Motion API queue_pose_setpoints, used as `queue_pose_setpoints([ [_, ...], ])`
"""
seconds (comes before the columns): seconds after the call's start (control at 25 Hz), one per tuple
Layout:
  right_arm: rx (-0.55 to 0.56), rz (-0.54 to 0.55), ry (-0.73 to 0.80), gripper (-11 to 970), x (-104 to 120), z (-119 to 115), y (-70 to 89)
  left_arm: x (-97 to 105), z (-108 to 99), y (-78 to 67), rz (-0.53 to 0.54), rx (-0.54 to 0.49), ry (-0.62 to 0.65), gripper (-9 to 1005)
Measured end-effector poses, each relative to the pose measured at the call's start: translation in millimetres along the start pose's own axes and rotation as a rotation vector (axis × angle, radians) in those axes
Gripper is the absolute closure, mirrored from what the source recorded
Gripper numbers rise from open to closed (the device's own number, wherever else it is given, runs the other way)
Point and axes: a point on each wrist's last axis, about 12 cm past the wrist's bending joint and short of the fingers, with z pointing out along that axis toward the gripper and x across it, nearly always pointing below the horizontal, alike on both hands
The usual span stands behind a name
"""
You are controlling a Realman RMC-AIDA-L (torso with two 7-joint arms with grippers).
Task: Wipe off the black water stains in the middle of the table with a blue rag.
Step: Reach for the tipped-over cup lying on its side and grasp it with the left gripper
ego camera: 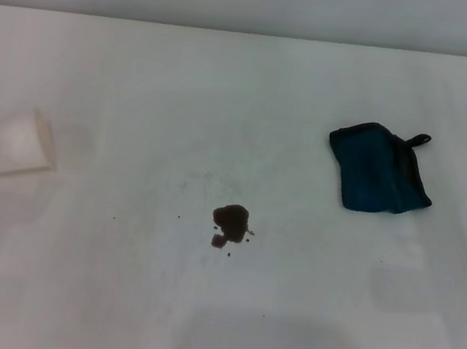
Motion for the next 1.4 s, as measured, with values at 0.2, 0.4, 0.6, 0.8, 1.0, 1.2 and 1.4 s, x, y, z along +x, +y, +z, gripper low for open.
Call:
queue_pose_setpoints([
  [0.2,-0.019,0.038,-0.034,117,-2,-3,5.7,4,-8,-1.6,-0.030,0.009,0.014,121],
  [0.4,-0.018,0.042,-0.032,118,-2,-4,6.3,7,-13,-2.9,-0.034,0.015,0.028,121],
  [0.6,-0.018,0.053,-0.026,117,0,-6,8.5,5,-13,-3.2,-0.069,0.026,0.018,122],
  [0.8,-0.023,0.052,-0.033,117,-1,-5,8.6,-16,23,-2.4,-0.116,0.151,0.030,123],
  [1.0,-0.025,0.063,-0.044,117,-3,-3,7.7,-47,75,-2.7,-0.133,0.300,0.127,123],
  [1.2,-0.021,0.073,-0.039,118,-3,-2,6.9,-81,117,-7.9,-0.114,0.407,0.242,124],
  [1.4,-0.027,0.067,-0.038,118,-3,3,6.6,-117,150,-18.0,-0.065,0.467,0.301,125],
])
